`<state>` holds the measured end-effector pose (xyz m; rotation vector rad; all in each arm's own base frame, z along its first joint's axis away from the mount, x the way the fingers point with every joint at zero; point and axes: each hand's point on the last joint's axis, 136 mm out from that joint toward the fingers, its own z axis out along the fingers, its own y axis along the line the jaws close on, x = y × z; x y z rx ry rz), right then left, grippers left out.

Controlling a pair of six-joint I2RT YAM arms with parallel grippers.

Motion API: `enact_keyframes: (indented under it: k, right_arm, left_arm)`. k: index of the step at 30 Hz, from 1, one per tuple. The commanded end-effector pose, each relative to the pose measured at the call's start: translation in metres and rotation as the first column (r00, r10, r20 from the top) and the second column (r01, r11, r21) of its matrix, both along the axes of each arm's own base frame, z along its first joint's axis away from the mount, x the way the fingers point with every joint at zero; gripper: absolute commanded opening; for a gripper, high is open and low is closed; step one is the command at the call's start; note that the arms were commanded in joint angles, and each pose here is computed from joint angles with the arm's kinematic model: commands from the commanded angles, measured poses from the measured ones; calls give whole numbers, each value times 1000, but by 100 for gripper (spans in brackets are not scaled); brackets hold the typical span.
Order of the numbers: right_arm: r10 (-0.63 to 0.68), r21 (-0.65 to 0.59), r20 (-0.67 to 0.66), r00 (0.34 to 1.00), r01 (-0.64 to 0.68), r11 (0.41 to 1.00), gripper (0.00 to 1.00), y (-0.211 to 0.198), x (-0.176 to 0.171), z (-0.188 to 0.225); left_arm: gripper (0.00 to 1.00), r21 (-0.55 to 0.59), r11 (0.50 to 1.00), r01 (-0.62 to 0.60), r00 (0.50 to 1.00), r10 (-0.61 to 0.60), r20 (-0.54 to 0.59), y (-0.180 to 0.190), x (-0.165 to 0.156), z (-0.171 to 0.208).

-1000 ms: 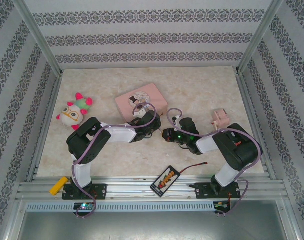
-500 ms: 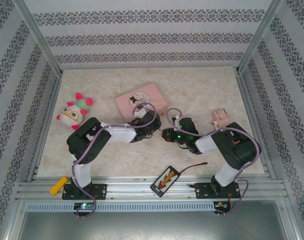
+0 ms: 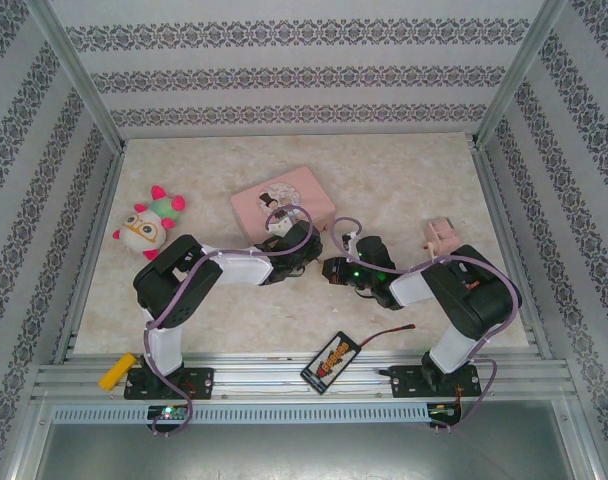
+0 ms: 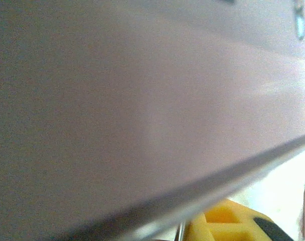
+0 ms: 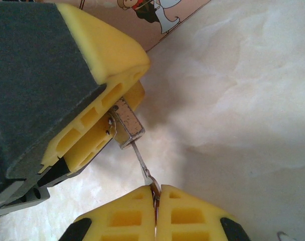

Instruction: Unlock the padlock with the key

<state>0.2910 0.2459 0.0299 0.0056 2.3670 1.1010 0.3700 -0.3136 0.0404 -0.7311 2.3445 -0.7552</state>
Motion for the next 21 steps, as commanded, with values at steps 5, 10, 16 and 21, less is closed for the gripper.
enact_keyframes:
  k: [5, 10, 16, 21]
  right_arm:
    - [-41, 30, 73, 996, 39, 999, 0, 4, 15, 17]
    - [-55, 55, 96, 994, 50, 997, 0, 7, 22, 24]
    - [-54, 84, 125, 991, 44, 996, 0, 12, 28, 32]
    - [-44, 115, 156, 987, 26, 993, 0, 16, 30, 39]
  left_arm:
    - [4, -172, 984, 54, 998, -59, -26, -34, -7, 4]
    - [3, -182, 981, 64, 997, -71, -28, -36, -9, 5]
    - [1, -194, 978, 72, 996, -80, -37, -38, -12, 4]
    - [0, -222, 972, 73, 995, -87, -55, -41, -17, 2]
